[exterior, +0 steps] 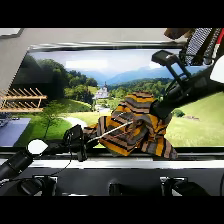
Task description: Fold the clothes and pants, and hang the long-sleeved shirts on hangers.
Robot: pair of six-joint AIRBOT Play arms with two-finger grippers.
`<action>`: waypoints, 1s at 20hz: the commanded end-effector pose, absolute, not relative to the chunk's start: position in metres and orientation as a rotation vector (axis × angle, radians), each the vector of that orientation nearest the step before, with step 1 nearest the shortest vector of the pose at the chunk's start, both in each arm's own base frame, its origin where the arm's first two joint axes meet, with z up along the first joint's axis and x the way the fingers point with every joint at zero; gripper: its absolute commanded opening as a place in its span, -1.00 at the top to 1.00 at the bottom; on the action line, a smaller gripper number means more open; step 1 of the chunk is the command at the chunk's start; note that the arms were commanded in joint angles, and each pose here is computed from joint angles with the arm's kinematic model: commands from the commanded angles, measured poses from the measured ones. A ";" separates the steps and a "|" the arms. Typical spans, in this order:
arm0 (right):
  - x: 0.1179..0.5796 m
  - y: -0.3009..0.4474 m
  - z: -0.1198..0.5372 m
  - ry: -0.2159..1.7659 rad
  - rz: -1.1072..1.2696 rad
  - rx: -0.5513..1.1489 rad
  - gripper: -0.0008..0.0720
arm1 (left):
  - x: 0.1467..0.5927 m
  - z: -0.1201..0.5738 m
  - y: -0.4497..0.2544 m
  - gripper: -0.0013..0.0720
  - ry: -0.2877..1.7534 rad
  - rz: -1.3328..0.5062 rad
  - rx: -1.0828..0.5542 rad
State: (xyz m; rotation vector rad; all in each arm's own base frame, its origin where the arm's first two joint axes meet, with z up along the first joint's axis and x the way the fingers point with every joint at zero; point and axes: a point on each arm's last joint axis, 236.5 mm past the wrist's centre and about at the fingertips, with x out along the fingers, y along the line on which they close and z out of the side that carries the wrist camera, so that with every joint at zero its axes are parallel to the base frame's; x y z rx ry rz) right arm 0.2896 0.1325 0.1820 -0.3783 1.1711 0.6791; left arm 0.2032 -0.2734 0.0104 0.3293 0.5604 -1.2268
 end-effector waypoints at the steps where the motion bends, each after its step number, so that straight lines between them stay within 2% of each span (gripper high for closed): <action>1: 0.276 0.145 0.180 1.182 0.811 -0.410 -0.76 | 0.203 0.011 -0.274 0.89 0.562 -1.226 0.326; 11: 0.288 0.157 0.161 1.180 0.925 -0.476 -0.70 | 0.203 0.010 -0.273 0.89 0.563 -1.226 0.326; 14: 0.298 0.139 0.155 1.179 0.872 -0.568 -0.61 | 0.203 0.011 -0.274 0.89 0.563 -1.226 0.326; 16: 0.327 0.138 0.161 1.063 0.824 -0.618 -0.66 | 0.203 0.010 -0.274 0.89 0.563 -1.226 0.326; 20: 0.418 0.155 0.219 0.596 0.671 -0.680 -0.66 | 0.203 0.010 -0.274 0.89 0.563 -1.226 0.326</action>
